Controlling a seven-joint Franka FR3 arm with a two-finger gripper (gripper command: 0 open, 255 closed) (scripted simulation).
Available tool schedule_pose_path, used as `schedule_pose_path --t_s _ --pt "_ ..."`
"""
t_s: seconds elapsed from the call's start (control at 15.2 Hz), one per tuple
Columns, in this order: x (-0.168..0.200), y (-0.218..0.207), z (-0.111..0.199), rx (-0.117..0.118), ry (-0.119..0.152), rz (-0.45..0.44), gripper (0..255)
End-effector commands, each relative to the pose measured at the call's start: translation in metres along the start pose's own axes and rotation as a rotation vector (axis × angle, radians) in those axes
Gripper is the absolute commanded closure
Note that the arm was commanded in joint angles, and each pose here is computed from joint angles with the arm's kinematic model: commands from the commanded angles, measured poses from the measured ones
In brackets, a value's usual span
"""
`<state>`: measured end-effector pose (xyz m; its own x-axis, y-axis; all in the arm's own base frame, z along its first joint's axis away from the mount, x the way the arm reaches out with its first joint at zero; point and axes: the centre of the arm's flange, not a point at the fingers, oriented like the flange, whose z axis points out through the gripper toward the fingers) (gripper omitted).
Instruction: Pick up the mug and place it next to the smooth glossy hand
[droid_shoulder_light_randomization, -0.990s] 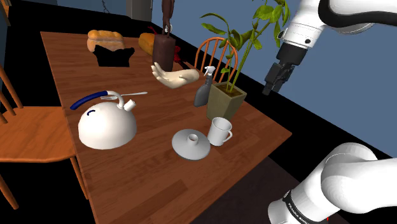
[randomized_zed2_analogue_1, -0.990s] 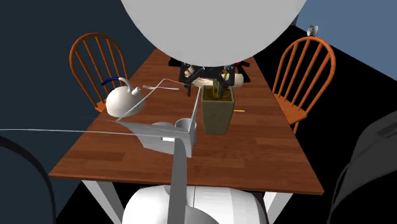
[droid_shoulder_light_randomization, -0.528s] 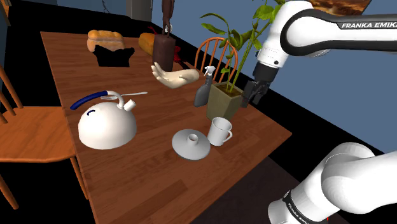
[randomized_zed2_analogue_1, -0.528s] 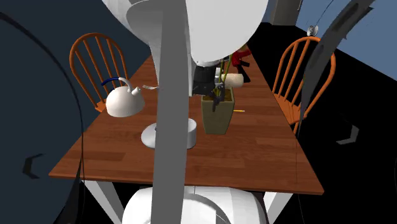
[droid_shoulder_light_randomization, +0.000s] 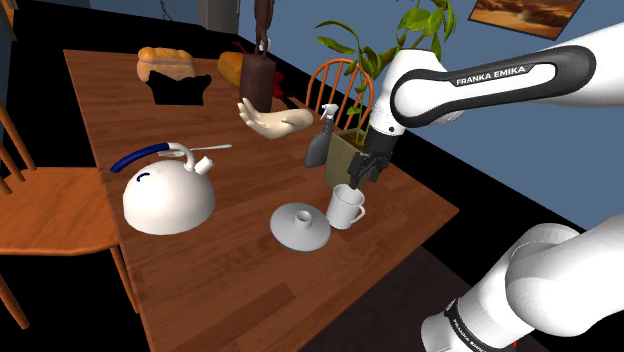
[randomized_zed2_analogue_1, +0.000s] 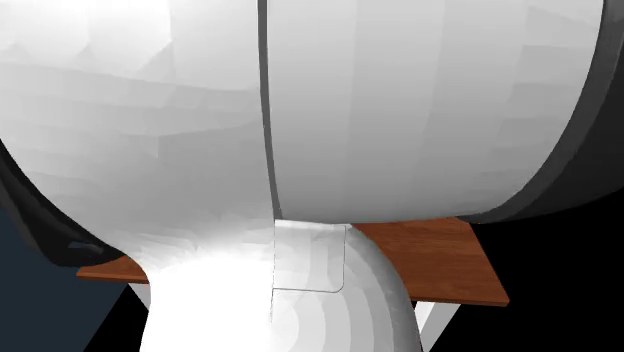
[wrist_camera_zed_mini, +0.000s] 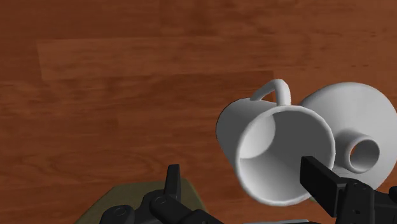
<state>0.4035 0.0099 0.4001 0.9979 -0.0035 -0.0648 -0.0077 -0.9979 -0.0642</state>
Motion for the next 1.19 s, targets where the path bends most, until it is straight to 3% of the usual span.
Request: schedule_pose_path --t_s 0.0,0.46,0.99,1.06,1.12 --pt "0.006 -0.004 0.017 0.000 0.001 0.003 0" --pt "0.006 -0.004 0.052 0.000 0.001 0.003 0" --pt "0.006 -0.004 0.052 0.000 0.001 0.003 0" --pt "0.009 0.000 0.055 -0.001 0.001 0.002 255" --pt "0.006 0.005 0.061 0.000 0.001 0.002 255"
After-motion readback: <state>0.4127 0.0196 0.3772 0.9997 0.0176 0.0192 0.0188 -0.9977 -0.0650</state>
